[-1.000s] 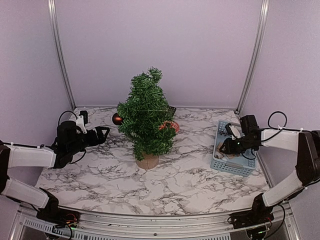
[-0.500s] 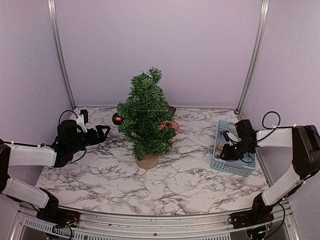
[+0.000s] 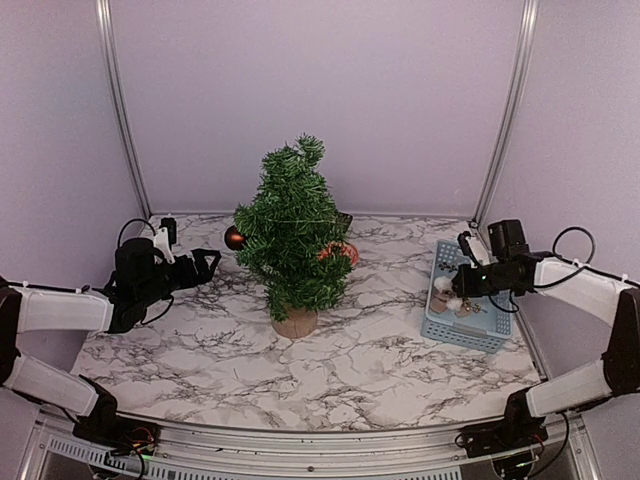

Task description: Decorate the small christmas tree

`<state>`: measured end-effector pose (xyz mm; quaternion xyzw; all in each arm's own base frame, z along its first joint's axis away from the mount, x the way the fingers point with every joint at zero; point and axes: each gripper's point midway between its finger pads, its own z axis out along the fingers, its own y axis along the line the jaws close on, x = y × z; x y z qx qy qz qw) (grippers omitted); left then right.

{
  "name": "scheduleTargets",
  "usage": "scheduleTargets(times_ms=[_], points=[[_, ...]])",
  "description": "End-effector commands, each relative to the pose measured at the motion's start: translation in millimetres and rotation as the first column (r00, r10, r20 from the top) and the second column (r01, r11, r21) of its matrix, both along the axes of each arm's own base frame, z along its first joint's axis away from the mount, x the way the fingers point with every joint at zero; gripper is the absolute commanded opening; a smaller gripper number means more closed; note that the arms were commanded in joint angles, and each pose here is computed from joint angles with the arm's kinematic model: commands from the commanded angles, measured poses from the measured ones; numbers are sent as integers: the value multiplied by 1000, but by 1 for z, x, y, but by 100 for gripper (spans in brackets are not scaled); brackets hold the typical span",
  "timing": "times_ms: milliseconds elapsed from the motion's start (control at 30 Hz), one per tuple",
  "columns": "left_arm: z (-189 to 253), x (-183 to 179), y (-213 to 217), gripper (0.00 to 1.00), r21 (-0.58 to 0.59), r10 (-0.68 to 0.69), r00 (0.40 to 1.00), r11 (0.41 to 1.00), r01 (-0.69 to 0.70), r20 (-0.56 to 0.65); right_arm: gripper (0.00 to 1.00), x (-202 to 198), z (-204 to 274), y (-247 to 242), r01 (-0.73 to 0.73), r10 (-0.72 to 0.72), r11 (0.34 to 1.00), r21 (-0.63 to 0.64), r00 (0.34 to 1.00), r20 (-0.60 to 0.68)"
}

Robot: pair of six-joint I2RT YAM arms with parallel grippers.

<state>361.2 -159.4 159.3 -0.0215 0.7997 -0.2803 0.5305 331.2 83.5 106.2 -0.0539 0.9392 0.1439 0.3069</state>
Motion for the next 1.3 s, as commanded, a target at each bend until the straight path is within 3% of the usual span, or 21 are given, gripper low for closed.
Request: scheduleTargets(times_ms=[0,167,333,433,667,900,1267], points=[[9,3,-4,99,-15,-12,1000,1000,12,11,0,6,76,21,-97,84,994,46,970,228],[11,3,-1,99,-27,4,1000,1000,-4,12,0,-21,130,63,-274,225,960,62,881,417],[12,3,0,99,-38,14,1000,999,-13,9,0,-69,165,128,-471,367,882,28,722,586],[12,2,1,99,-46,19,1000,999,-19,6,0,-96,172,160,-541,451,839,-63,625,637],[12,-2,2,99,-40,24,1000,999,-23,13,0,-127,184,223,-561,602,764,-320,439,667],[15,-4,2,99,-34,20,999,999,-20,25,0,-136,205,281,-555,677,691,-462,274,683],[17,-6,4,99,-24,23,999,999,-22,38,0,-120,194,322,-503,742,634,-588,181,645]])
